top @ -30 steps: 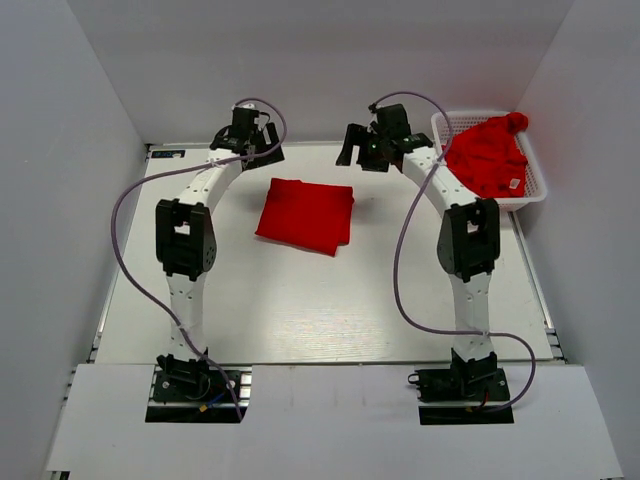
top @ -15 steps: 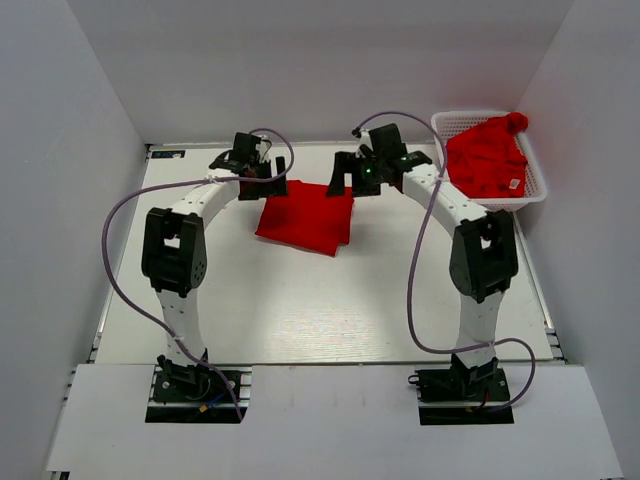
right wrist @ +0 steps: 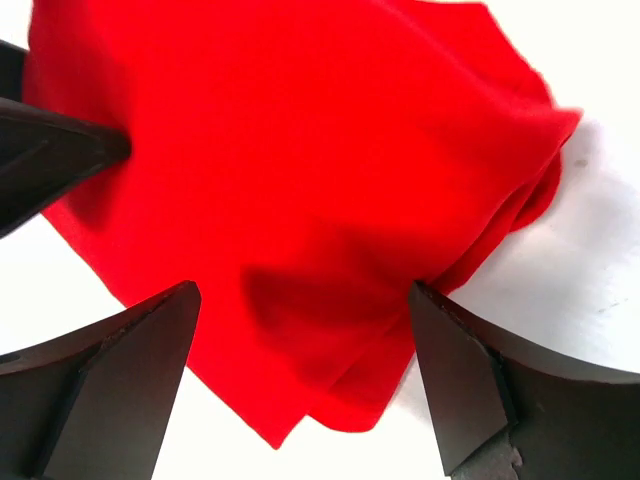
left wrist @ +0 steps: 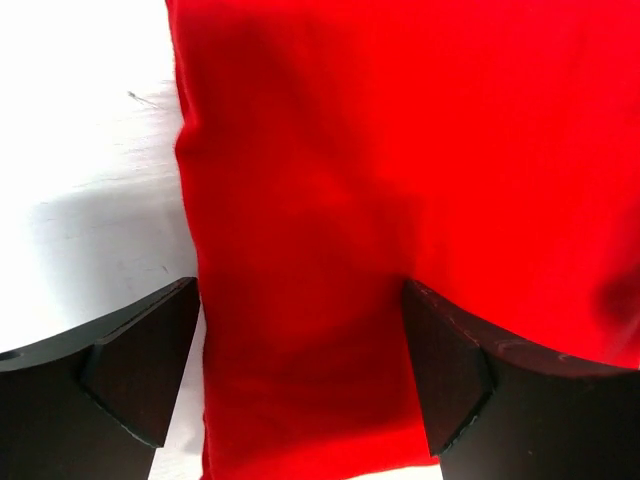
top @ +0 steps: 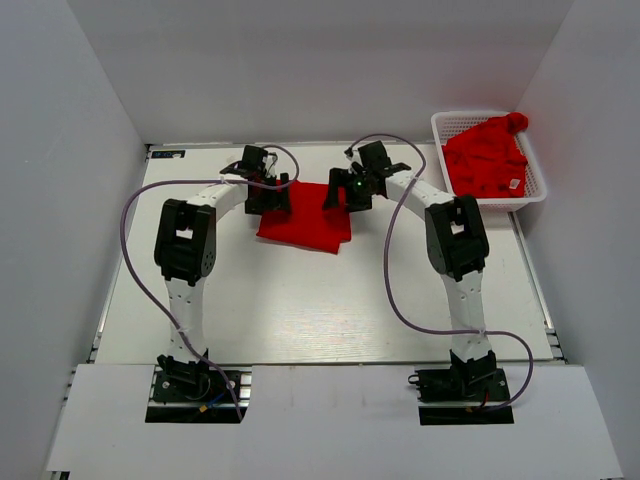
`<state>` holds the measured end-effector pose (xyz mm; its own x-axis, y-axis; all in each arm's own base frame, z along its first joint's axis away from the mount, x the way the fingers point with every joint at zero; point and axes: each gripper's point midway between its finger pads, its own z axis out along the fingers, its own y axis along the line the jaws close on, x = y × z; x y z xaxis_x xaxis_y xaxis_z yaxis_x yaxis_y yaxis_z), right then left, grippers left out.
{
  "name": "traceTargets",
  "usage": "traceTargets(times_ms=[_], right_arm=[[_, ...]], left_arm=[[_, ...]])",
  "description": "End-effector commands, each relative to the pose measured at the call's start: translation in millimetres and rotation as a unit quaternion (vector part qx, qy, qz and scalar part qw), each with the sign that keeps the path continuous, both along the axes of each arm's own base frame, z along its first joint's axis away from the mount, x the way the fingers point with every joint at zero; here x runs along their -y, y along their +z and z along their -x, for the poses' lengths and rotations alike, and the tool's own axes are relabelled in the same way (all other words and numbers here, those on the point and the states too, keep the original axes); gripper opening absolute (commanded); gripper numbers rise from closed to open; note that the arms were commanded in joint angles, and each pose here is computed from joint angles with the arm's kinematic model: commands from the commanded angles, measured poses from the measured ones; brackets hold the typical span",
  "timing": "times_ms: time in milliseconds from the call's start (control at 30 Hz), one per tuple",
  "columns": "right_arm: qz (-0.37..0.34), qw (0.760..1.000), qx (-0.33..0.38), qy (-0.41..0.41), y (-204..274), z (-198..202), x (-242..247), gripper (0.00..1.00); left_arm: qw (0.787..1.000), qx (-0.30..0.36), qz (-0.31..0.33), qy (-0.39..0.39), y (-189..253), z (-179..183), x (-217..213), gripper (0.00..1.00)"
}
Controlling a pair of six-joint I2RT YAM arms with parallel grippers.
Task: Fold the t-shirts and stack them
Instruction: Fold the long partially folded tshirt into a neat square, then put the neatly folded tshirt into the corner of the board with the left arm
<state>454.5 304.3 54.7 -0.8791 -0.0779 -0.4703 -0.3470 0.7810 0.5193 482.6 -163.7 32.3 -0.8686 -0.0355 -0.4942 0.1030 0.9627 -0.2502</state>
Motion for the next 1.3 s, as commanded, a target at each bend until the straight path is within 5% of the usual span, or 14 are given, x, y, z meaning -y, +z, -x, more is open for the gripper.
traceTargets(times_ms=[0,400,600,933,1067,1267], right_arm=[[-0.005,1.0,0.027,0.0,11,-16,-4,0.9],[-0.005,0.994,0.113,-0.013,113,0,14,0.9],[0.002,0.982,0.179,-0.053,180,41,51,0.9],[0.091,0.966,0.191,-0.147,184,96,126,0.9],[0.118,0.956,0.2,-0.179,188,106,147,0.9],[0.13,0.944,0.219,-0.212,199,112,166,0.9]], left_arm=[[1.0,-0.002,-0.016,0.003,4,0,-3,0.92],[0.999,0.03,-0.033,0.009,27,-3,-12,0.92],[0.999,0.017,-0.044,0.019,15,2,-17,0.79],[0.995,-0.003,-0.085,0.049,1,-5,-41,0.02],[0.977,0.011,-0.185,0.103,15,-21,-99,0.0],[0.963,0.048,-0.224,0.14,47,-50,-168,0.0]])
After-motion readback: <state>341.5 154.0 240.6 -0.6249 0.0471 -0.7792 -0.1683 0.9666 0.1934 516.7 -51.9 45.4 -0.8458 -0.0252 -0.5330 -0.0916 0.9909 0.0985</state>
